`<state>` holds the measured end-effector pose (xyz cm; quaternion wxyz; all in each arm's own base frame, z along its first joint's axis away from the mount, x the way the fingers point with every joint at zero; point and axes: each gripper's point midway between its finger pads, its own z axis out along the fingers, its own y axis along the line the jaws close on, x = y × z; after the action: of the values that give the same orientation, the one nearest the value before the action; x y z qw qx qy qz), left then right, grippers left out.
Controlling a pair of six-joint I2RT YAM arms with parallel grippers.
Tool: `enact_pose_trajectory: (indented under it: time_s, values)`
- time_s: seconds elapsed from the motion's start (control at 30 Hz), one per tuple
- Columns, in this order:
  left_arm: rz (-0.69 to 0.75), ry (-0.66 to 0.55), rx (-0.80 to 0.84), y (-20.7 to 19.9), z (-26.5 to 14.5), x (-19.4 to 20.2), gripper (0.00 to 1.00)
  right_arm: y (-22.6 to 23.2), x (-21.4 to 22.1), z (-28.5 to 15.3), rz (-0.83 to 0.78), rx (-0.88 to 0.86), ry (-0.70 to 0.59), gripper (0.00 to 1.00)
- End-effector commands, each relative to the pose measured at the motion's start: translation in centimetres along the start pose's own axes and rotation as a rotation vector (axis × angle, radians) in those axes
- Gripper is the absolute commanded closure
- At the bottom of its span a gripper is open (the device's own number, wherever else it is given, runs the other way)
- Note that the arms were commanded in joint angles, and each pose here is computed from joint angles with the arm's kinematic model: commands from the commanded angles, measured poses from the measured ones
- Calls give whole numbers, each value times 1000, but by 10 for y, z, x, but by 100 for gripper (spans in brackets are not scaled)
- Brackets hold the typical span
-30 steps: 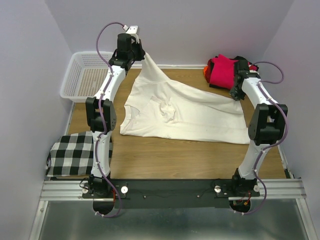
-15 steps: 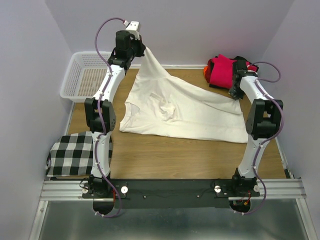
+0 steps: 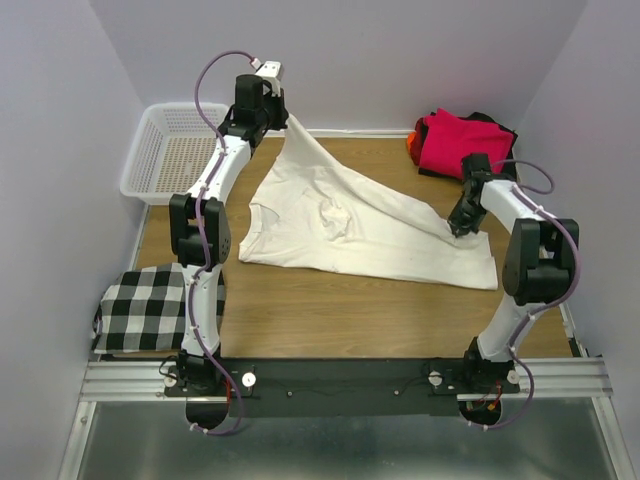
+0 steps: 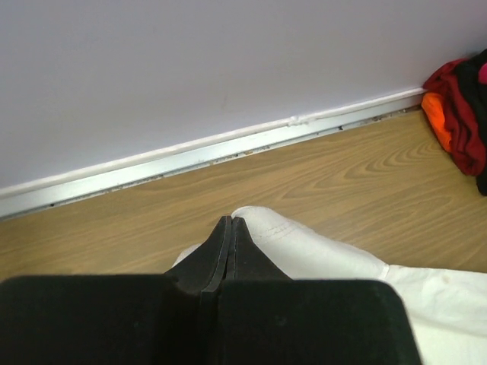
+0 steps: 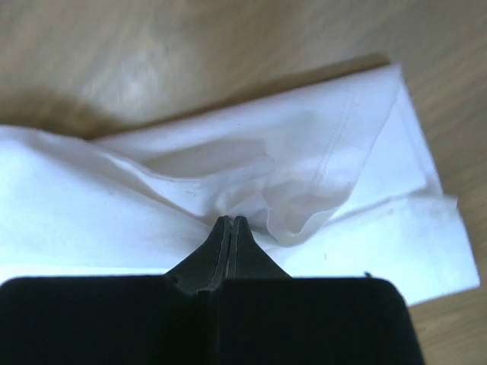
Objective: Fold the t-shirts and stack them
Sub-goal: Fold the other side of the tshirt into a rectangle
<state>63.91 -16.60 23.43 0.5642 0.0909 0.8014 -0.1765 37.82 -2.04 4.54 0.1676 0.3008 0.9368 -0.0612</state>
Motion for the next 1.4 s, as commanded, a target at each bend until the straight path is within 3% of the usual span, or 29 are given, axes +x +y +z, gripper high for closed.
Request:
enact_pose_trajectory:
  time_s: [0.0, 0.1, 0.17, 0.2, 0.23, 0.27, 0.33, 0.63, 1.37]
  values:
    - [14, 8, -43, 8, -7, -1, 100, 11, 44, -20, -19, -100, 82, 99]
    - [5, 33, -50, 11, -3, 10, 100, 6, 71, -20, -21, -104, 145, 99]
    - [4, 48, -52, 11, -1, 17, 100, 0, 85, -21, -30, -87, 172, 93]
    - [3, 54, -56, 12, 0, 19, 100, -2, 87, -22, -37, -79, 176, 88]
    - [1, 55, -59, 13, 0, 20, 100, -6, 91, -23, -45, -63, 189, 75]
    - [0, 61, -61, 14, 1, 23, 100, -9, 90, -25, -50, -54, 183, 70]
    - [-1, 66, -68, 15, 2, 25, 100, -15, 86, -29, -56, -22, 162, 65]
    - [-3, 91, -90, 19, 2, 34, 100, -7, 40, -52, -35, -29, 8, 64]
    - [0, 118, -98, 21, 1, 44, 100, 1, 33, -7, -56, 20, 14, 61]
